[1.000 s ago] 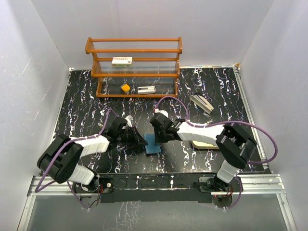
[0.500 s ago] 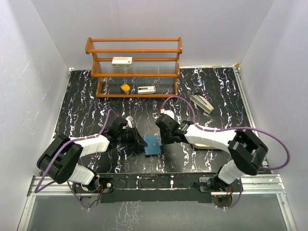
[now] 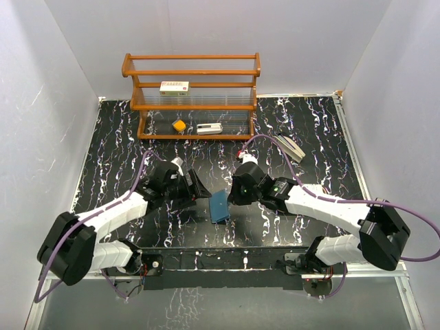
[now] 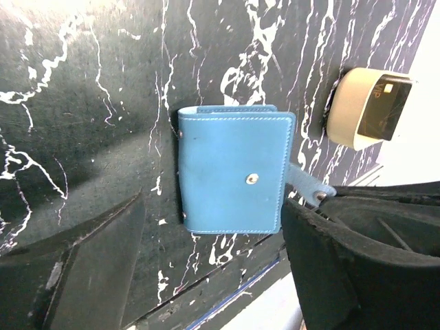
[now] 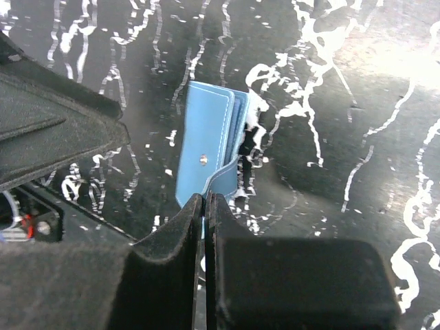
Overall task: Put the credit cards into the card holder
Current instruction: Open the card holder at the center of the board.
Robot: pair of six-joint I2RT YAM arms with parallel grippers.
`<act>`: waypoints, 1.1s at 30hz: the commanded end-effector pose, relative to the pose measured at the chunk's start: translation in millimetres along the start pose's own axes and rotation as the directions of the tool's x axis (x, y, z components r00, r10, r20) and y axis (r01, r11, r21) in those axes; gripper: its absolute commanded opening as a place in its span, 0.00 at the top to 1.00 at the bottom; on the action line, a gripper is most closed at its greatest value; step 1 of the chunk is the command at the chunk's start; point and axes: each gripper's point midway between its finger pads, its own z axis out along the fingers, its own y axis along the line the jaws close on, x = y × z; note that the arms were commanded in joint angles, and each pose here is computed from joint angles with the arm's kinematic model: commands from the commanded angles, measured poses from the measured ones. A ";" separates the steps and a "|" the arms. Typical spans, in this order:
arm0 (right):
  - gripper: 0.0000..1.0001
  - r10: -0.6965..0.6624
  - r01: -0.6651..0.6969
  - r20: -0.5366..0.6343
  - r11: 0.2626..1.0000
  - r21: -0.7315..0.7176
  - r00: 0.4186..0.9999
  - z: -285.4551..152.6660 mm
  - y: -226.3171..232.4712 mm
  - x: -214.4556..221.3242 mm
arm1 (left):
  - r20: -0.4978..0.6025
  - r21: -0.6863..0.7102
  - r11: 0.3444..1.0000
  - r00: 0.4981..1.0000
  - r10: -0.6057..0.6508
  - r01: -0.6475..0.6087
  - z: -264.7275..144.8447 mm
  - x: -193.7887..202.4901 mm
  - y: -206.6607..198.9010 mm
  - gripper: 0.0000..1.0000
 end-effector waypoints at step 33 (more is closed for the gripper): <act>1.00 0.090 -0.087 0.131 0.996 -0.029 0.987 -2.6 1.2 -19.7 | -0.022 -0.141 0.983 0.993 0.115 -0.117 -32.4 12.0 28.3 0.32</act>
